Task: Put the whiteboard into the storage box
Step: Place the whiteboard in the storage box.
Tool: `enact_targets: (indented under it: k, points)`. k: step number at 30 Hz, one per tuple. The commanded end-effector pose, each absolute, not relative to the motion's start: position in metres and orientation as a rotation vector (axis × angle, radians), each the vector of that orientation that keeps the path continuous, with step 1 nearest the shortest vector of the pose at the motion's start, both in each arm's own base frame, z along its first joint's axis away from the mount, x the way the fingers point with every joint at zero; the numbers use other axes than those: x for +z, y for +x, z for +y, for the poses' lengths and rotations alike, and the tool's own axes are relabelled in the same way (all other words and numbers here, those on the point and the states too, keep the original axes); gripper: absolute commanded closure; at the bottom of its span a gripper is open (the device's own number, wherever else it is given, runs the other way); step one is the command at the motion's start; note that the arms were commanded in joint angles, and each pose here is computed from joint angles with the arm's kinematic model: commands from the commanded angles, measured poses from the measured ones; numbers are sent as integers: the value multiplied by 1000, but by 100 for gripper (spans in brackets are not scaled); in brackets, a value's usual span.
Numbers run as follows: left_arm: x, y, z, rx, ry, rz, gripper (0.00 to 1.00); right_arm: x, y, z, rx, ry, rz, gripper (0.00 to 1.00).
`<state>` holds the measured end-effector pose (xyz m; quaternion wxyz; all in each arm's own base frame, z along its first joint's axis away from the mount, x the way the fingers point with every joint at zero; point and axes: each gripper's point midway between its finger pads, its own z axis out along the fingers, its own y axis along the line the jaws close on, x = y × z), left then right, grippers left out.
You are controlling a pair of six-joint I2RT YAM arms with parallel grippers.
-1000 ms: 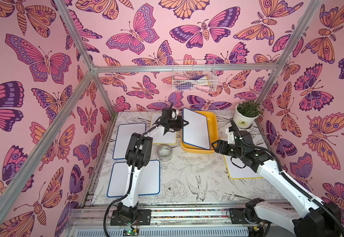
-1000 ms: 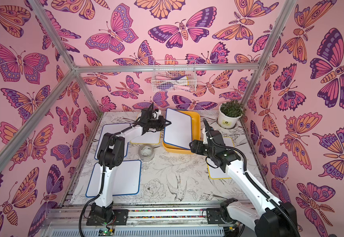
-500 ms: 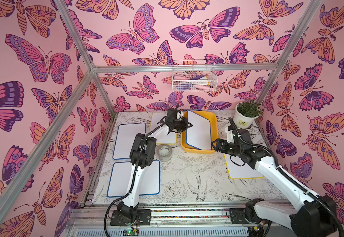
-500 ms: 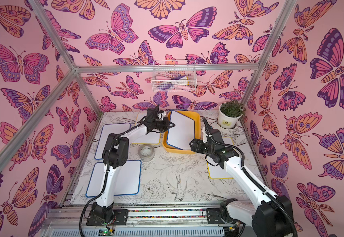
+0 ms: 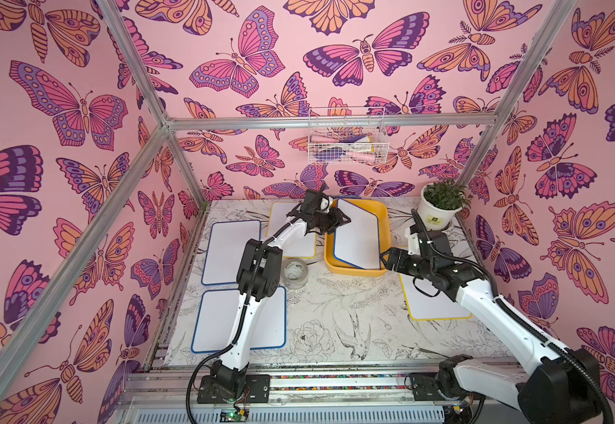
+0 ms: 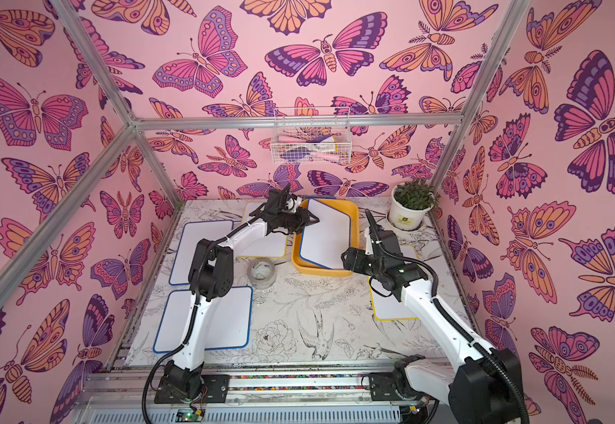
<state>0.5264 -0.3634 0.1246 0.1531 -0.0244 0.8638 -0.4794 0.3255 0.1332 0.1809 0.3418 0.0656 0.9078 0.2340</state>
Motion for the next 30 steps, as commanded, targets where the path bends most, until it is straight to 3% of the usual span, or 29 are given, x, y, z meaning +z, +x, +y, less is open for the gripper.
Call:
enact_targets:
  k: [1,9,16,30]
  points:
    - [120,525,-359,-1309,-46,2513,46,182,324,131,611,150,2343,16]
    - [117,521,-344,-1196,-26,2556,30,176,317,120,559,159,2350,7]
    - [132,522,-331,-1073,34,2568,4,171,313,110,497,175,2362,1]
    - [157,503,-310,-919,117,2569,0,169,316,105,477,228,2352,1]
